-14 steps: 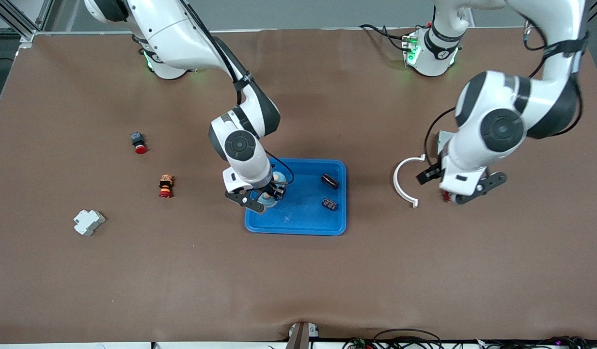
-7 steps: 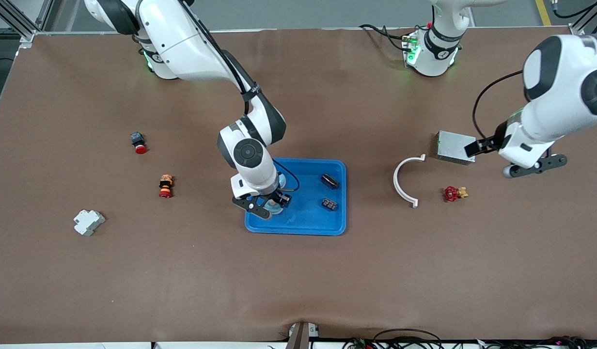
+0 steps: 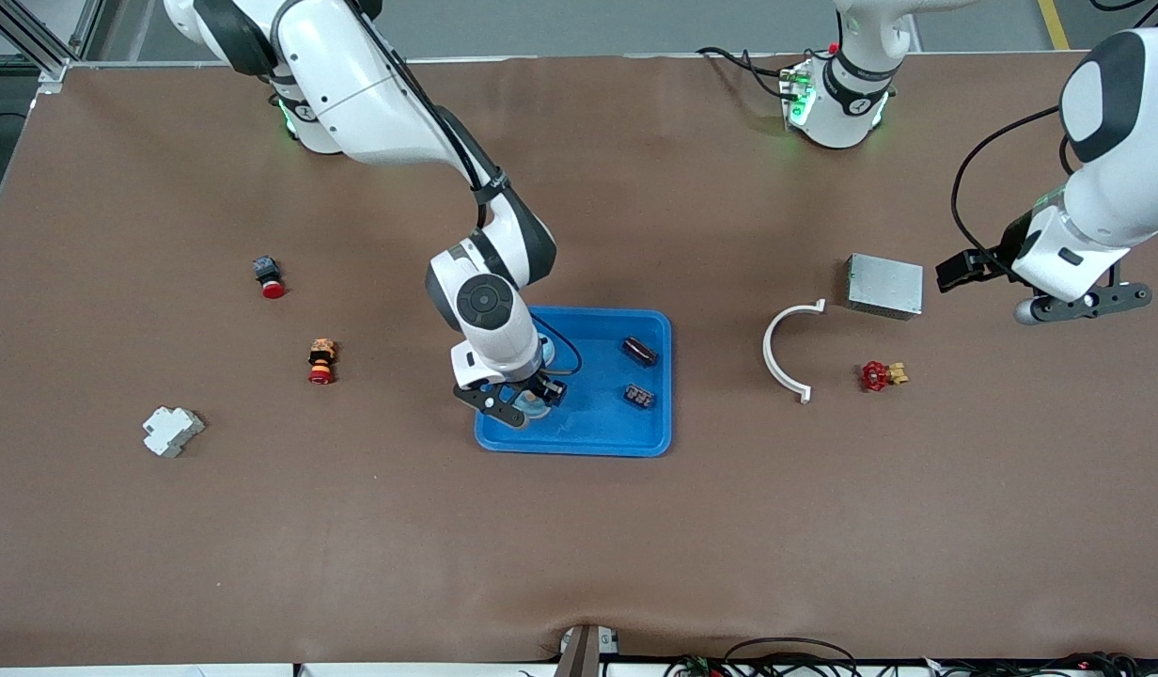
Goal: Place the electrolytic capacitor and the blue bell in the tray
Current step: 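Return the left arm to rest while the right gripper lowers the bell, then open the right gripper to set the blue bell in the tray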
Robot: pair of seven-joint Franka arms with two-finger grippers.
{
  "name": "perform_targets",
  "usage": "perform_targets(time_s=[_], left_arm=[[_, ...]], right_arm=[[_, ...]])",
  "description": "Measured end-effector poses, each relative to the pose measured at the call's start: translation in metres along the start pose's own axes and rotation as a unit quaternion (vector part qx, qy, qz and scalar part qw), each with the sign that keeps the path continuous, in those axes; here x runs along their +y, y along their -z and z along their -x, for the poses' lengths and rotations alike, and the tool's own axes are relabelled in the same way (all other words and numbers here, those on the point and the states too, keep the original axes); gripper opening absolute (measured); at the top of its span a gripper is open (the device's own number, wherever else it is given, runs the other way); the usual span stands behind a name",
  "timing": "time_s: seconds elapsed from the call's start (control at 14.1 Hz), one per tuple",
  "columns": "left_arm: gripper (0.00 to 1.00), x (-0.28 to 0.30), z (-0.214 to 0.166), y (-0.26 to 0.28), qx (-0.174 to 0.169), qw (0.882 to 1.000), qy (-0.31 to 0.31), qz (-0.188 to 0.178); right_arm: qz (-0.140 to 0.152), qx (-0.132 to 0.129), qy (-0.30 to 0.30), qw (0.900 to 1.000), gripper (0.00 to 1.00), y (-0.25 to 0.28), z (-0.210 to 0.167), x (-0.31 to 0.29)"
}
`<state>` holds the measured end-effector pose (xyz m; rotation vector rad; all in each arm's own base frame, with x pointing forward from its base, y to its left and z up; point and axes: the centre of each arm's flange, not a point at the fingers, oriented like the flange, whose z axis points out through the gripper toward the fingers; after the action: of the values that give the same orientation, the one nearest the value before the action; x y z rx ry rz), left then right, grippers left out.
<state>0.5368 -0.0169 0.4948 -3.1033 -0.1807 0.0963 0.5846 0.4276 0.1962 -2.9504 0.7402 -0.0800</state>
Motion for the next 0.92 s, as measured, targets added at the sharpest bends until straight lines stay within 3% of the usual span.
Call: perform_targets(time_s=[0.92], left_arm=[[1.00,0.007,-0.019,0.099,0.081,0.996,-0.030,0.014]], right_arm=[[0.006,0.011,0.016,1.000,0.63,0.000,0.000,0.000]])
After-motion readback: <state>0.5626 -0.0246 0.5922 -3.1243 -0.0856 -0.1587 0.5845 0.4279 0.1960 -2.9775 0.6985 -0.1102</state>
